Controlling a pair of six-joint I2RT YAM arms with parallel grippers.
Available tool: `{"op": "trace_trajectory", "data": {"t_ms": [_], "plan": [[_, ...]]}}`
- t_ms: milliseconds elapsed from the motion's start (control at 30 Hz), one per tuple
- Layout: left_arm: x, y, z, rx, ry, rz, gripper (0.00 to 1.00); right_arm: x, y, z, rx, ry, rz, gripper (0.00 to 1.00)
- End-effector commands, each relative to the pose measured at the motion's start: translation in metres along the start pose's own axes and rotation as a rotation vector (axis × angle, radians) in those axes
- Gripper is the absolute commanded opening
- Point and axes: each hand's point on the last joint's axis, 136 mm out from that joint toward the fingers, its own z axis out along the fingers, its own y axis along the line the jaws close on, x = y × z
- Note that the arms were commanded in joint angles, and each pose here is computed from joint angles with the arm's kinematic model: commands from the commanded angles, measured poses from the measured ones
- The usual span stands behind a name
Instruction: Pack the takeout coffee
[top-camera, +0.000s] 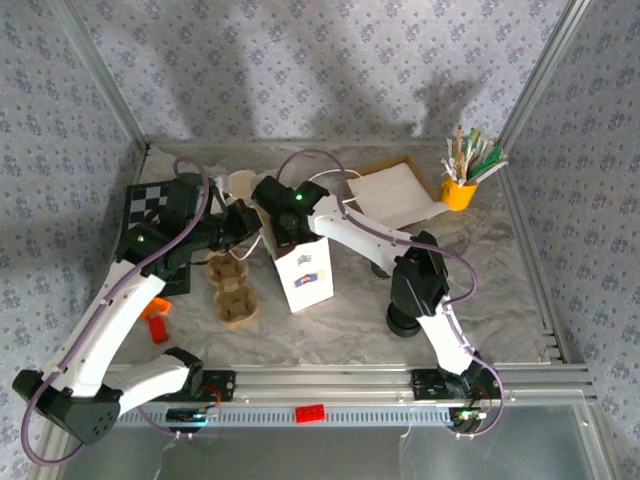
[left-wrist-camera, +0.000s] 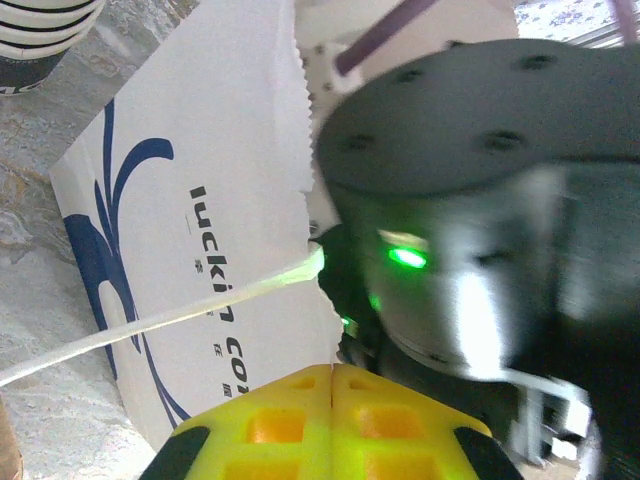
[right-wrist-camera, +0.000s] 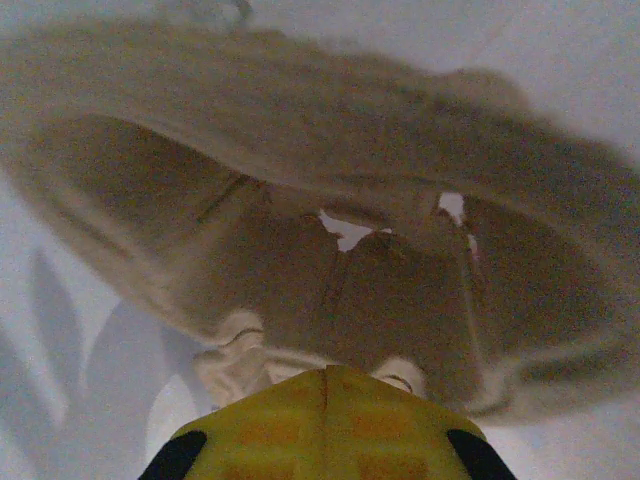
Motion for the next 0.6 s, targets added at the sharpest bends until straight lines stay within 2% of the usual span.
{"op": "trace_trajectory", "data": {"t_ms": [0,167,400,567], "plan": [[-0.006,-0.004,-0.003,0.015,-0.02,0.023,0.0,-0.013,-0.006,-0.042,-0.009,-0.095,0.005,0.0],[-0.006,-0.002,-0.003,0.001,-0.022,0.035,0.0,-0.006,-0.003,-0.053,-0.007,-0.102,-0.016,0.0],[-0.005,0.003,-0.002,-0.019,-0.018,0.053,0.0,0.012,0.008,-0.051,-0.033,-0.044,-0.027,0.0],[-0.004,0.001,-0.001,-0.015,-0.006,0.072,0.0,0.01,0.004,-0.051,-0.02,-0.052,-0.003,0.0]]}}
